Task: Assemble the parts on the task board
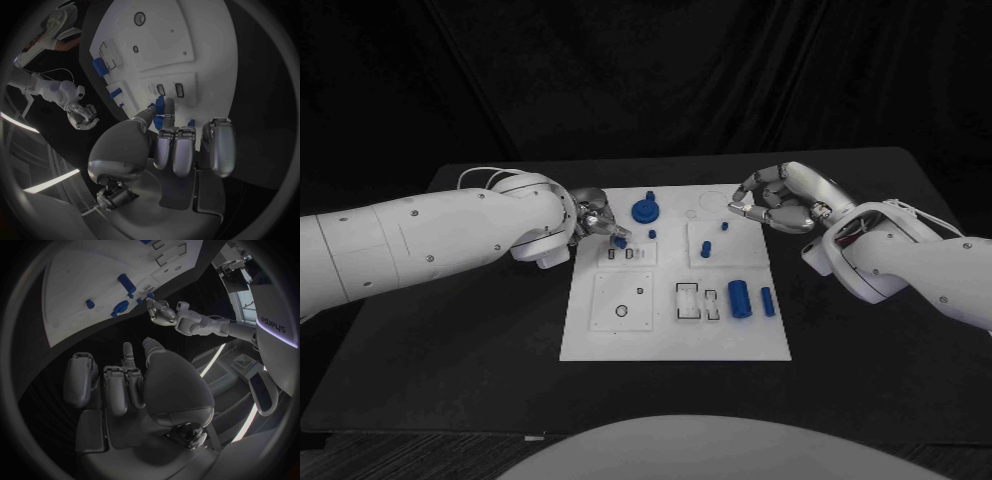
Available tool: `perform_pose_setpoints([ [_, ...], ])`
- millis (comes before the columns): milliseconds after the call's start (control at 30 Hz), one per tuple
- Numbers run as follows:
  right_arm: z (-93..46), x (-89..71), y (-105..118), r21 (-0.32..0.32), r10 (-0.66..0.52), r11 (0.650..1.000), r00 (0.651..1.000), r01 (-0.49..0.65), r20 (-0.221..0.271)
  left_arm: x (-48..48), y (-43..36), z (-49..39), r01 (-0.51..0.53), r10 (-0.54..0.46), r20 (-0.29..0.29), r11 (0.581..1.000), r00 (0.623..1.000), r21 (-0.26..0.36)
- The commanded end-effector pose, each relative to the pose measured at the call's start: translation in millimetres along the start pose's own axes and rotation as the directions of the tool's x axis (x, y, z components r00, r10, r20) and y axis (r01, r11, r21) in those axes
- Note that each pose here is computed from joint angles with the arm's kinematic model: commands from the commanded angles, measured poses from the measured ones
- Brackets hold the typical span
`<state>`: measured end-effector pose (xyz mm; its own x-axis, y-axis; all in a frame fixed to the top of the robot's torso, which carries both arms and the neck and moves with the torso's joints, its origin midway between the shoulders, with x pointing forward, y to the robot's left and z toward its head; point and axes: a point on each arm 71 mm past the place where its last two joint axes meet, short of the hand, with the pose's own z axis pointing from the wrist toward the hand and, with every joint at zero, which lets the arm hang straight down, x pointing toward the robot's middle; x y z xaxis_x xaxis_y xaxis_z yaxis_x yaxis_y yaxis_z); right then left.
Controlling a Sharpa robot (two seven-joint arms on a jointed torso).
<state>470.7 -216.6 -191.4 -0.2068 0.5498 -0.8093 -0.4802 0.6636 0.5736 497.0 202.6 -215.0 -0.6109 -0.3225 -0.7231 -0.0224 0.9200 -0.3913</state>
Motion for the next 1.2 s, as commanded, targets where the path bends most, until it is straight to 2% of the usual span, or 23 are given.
perform_pose_setpoints([
  [33,-0.8,0.4,-1.0,0.008,-0.001,1.000,1.000,0.001,0.007,1.3,-2.5,1.2,0.005,-0.005,0.010,1.000,1.000,0.022],
  [1200,-0.4,2.4,-1.6,0.012,0.001,1.000,1.000,-0.001,0.000,9.7,-3.1,6.2,-0.006,0.007,-0.026,1.000,1.000,0.021],
])
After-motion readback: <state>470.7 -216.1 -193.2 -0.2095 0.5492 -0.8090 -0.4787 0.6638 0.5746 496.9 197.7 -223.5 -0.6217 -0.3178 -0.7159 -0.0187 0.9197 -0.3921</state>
